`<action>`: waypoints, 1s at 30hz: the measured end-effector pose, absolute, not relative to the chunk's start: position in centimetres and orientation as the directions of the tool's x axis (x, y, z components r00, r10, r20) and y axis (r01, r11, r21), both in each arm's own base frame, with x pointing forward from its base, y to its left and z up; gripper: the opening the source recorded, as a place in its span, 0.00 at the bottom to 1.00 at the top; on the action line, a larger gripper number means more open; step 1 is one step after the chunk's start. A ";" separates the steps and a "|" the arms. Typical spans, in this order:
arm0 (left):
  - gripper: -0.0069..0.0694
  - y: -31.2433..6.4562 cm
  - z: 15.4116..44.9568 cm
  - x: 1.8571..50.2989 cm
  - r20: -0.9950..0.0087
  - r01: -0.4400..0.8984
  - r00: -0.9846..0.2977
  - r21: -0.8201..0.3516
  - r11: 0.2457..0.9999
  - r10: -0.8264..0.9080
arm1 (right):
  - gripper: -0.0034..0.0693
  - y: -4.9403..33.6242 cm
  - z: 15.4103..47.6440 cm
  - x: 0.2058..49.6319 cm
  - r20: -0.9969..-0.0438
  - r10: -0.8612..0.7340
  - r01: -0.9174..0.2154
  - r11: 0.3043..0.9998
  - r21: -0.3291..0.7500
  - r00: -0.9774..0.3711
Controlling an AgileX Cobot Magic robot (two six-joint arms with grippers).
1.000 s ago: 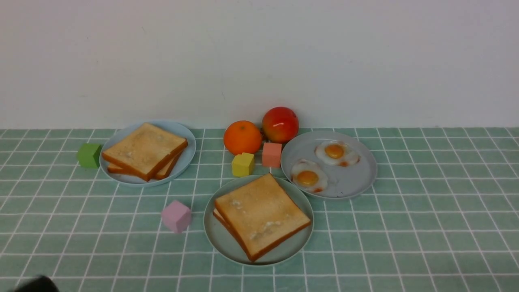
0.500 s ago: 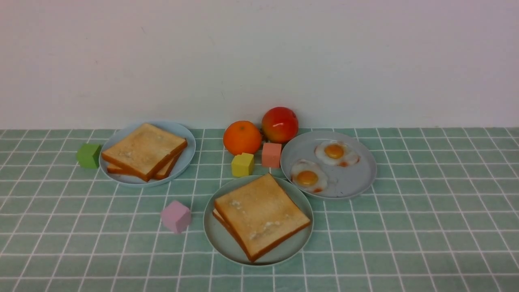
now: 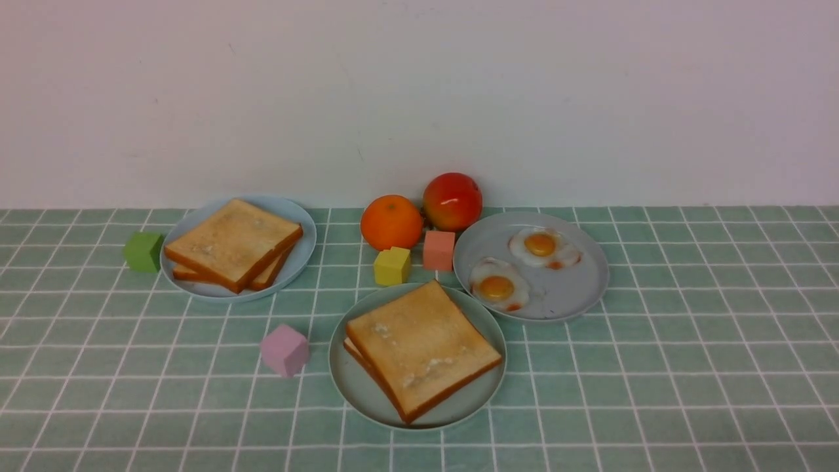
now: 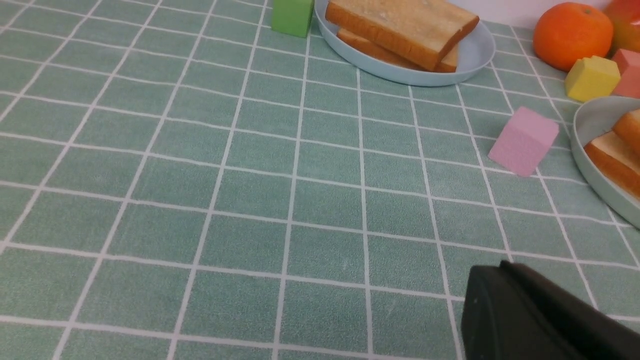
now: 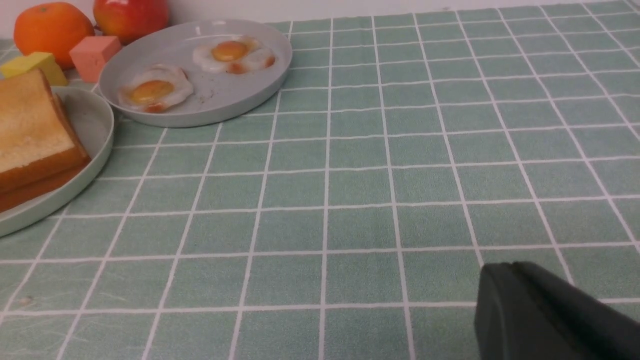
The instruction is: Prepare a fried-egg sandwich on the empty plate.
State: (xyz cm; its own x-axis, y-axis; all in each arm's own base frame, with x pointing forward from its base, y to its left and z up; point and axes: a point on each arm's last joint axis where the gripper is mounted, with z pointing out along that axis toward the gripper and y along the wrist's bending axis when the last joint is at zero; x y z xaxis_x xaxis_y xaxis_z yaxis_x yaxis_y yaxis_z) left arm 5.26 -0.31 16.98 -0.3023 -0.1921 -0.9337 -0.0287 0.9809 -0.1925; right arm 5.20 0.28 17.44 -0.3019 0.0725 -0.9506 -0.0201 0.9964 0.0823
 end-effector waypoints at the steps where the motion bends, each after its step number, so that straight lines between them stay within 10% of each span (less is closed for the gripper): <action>1: 0.07 -0.3 17.0 5.3 -0.934 -0.029 -0.302 -0.193 0.981 -0.192 | 0.07 0.3 17.4 5.2 -0.951 0.072 -0.020 0.996 0.082 -0.302; 30: 0.09 -0.3 17.0 5.3 -0.934 -0.029 -0.302 -0.193 0.981 -0.192 | 0.09 0.3 17.4 5.2 -0.951 0.072 -0.020 0.996 0.082 -0.302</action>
